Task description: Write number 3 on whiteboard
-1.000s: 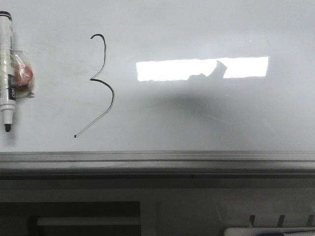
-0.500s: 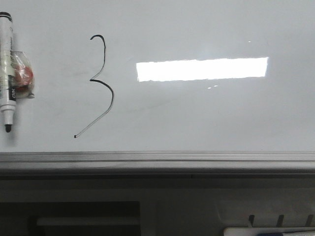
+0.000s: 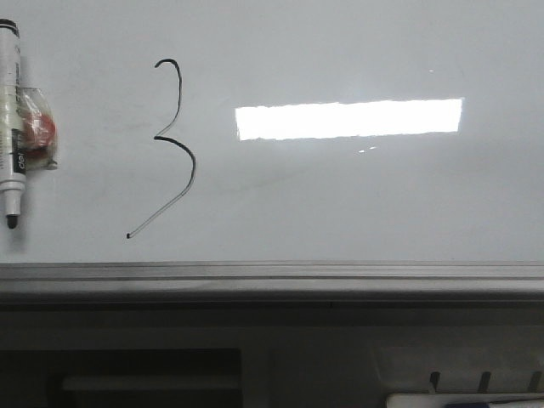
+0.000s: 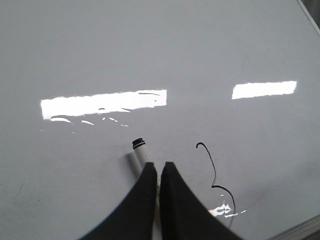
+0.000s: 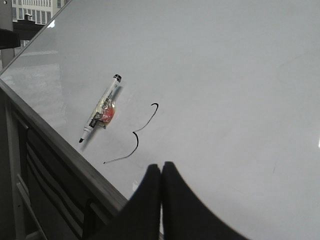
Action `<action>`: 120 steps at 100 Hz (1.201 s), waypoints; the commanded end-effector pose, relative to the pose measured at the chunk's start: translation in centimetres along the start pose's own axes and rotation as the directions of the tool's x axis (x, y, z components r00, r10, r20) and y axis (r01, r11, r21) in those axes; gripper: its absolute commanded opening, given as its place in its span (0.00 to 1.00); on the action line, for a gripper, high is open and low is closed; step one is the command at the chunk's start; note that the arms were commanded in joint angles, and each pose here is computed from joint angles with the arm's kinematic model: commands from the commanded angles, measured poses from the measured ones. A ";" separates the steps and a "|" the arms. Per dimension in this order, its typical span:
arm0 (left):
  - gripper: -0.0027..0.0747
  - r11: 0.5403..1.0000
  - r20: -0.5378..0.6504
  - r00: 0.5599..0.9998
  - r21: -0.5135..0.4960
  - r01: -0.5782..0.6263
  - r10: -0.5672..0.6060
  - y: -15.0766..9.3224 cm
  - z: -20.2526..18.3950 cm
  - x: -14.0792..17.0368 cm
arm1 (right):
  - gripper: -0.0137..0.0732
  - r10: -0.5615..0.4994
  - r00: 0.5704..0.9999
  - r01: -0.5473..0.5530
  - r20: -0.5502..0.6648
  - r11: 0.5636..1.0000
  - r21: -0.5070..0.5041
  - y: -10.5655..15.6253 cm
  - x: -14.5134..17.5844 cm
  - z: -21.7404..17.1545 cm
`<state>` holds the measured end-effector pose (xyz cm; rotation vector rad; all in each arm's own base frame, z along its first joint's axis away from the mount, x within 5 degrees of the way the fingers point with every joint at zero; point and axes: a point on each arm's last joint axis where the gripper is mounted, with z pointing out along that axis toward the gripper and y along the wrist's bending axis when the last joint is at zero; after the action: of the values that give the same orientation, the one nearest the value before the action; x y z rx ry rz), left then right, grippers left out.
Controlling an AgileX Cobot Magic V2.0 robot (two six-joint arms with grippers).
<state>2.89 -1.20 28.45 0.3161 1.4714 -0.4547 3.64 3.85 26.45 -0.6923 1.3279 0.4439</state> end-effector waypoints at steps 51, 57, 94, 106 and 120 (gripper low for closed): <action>0.01 0.999 0.062 0.998 -0.034 0.010 -0.008 0.0 -0.6 -1.0 | 0.10 0.003 0.998 -0.007 0.063 0.998 0.057 -0.6 -1.2 0.0; 0.01 0.998 0.034 0.999 -0.064 0.003 -0.001 0.1 -0.6 -0.7 | 0.10 0.003 0.998 -0.007 0.063 0.998 0.057 -0.6 -1.2 0.0; 0.01 0.916 -0.052 0.986 -0.364 -0.167 0.159 0.7 -0.3 0.7 | 0.10 0.003 0.998 -0.007 0.063 0.998 0.057 -0.6 -1.2 0.0; 0.01 0.880 -0.072 0.986 -0.445 -0.166 0.150 1.4 0.0 2.0 | 0.10 0.003 0.998 -0.007 0.063 0.998 0.057 -0.6 -1.2 0.0; 0.01 0.876 -0.052 0.994 -0.471 -0.108 0.095 2.0 0.5 4.1 | 0.10 0.003 0.998 -0.007 0.063 0.998 0.057 -0.6 -1.2 0.0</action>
<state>4.53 -0.13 23.57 0.0609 1.6630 0.0382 3.65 3.86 26.40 -0.6929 1.3293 0.4442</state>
